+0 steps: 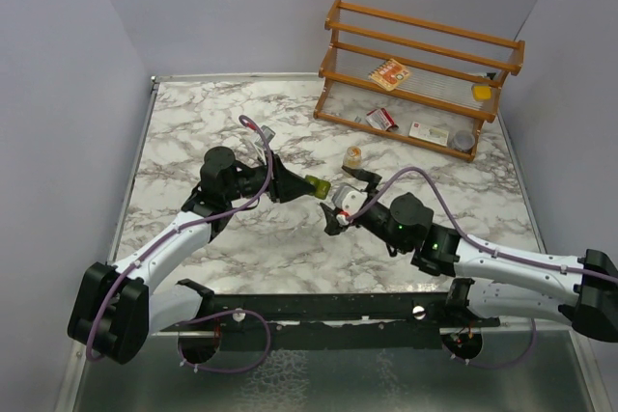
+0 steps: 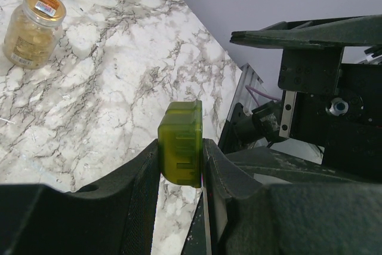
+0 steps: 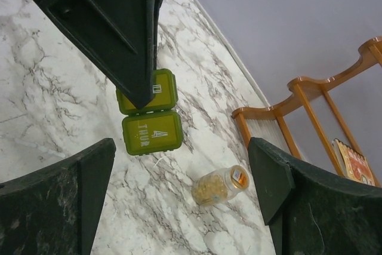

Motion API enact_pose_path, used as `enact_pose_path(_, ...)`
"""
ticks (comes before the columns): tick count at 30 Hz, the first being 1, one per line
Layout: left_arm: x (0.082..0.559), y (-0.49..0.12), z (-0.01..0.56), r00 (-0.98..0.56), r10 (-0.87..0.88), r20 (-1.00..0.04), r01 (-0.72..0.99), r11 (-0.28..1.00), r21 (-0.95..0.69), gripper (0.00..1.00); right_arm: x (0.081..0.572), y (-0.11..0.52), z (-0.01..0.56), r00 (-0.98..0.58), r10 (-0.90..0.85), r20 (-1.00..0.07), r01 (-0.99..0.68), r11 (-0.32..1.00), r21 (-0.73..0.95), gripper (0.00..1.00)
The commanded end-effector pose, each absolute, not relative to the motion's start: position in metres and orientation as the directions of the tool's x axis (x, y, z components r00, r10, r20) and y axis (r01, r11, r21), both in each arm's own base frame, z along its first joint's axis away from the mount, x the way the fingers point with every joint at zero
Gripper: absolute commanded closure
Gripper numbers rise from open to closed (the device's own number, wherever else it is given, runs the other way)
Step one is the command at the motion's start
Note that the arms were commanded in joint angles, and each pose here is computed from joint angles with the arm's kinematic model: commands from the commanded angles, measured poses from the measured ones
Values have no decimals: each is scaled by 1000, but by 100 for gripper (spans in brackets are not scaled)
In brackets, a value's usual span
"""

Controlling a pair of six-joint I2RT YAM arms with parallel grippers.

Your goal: Sort the pills into containers

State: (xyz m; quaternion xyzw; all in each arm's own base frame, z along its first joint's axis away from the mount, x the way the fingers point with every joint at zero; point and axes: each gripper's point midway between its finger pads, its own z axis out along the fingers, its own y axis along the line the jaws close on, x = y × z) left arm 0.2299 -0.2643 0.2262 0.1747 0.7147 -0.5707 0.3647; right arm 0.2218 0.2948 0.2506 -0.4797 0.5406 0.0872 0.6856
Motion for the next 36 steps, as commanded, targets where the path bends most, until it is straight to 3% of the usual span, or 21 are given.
enact_pose_path(1, 228, -266, 235, -660, -169, -732, 685, 265, -678, 100, 219, 313, 261, 429, -367, -825, -664, 492, -564, 6)
enact_pose_path(22, 229, -268, 234, -675, -163, -720, 675, 258, -691, 100, 232, 329, 250, 449, -418, -790, -636, 473, -611, 0)
enact_pose_path(27, 230, -268, 234, -674, -164, -720, 675, 260, -690, 100, 237, 330, 244, 431, -447, -784, -632, 470, -616, 9)
enact_pose_path(36, 230, -268, 233, -677, -165, -718, 671, 264, -693, 100, 240, 333, 240, 402, -464, -789, -637, 477, -605, 41)
